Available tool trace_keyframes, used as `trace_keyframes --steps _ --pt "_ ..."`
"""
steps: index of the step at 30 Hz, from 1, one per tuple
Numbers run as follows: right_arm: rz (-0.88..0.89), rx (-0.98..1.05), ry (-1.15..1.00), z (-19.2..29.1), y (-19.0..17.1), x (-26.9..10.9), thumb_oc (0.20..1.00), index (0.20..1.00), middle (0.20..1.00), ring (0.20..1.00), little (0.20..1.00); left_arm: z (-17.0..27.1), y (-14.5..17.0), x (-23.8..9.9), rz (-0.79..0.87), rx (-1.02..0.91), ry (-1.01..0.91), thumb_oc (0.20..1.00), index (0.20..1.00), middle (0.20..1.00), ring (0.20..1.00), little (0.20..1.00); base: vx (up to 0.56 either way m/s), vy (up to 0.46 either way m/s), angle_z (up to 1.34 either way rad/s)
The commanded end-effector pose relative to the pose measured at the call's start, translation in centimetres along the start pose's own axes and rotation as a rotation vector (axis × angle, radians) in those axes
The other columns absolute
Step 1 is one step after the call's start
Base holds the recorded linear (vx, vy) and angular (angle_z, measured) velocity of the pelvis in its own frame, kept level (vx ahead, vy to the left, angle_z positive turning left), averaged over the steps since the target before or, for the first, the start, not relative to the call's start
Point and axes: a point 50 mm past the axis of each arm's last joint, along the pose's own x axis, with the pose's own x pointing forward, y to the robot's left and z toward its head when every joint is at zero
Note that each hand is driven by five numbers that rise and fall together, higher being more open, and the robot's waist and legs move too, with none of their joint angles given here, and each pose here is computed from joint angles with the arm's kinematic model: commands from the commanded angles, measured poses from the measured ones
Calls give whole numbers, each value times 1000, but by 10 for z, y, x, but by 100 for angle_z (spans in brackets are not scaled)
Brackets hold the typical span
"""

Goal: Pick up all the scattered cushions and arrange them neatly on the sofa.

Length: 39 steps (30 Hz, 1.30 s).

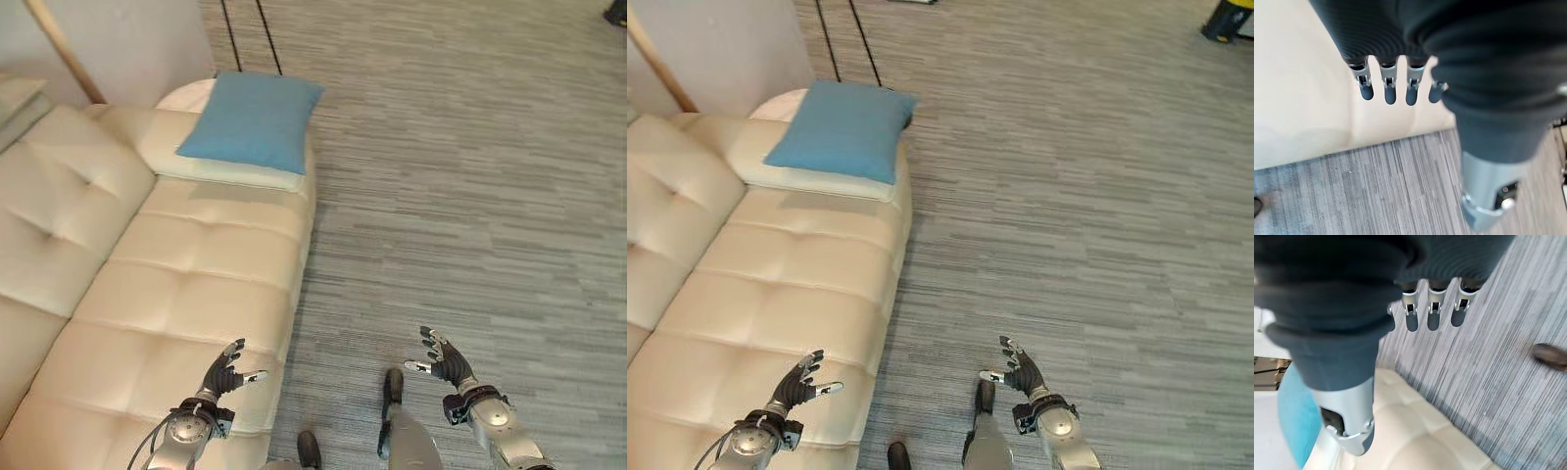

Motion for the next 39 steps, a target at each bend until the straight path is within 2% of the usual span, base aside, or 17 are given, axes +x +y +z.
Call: trace_keyframes --steps 1,10,28,39 --pt "-55 -51 -113 27 -25 5 1000 1000 1000 1000 1000 20 -4 4 -13 -6 -106 1000 1000 1000 1000 1000 252 -332 54" --pt "-120 -43 -101 22 -45 -5 1000 1000 1000 1000 1000 21 -15 8 -37 -32 -96 1000 1000 1000 1000 1000 265 -232 14" --pt "-23 -57 -85 18 -20 0 1000 1000 1000 1000 1000 15 0 0 -9 -8 -84 1000 1000 1000 1000 1000 378 83 -43" --pt "-37 -71 -83 18 -24 -2 1000 1000 1000 1000 1000 17 -1 5 16 -23 -86 1000 1000 1000 1000 1000 381 -21 42"
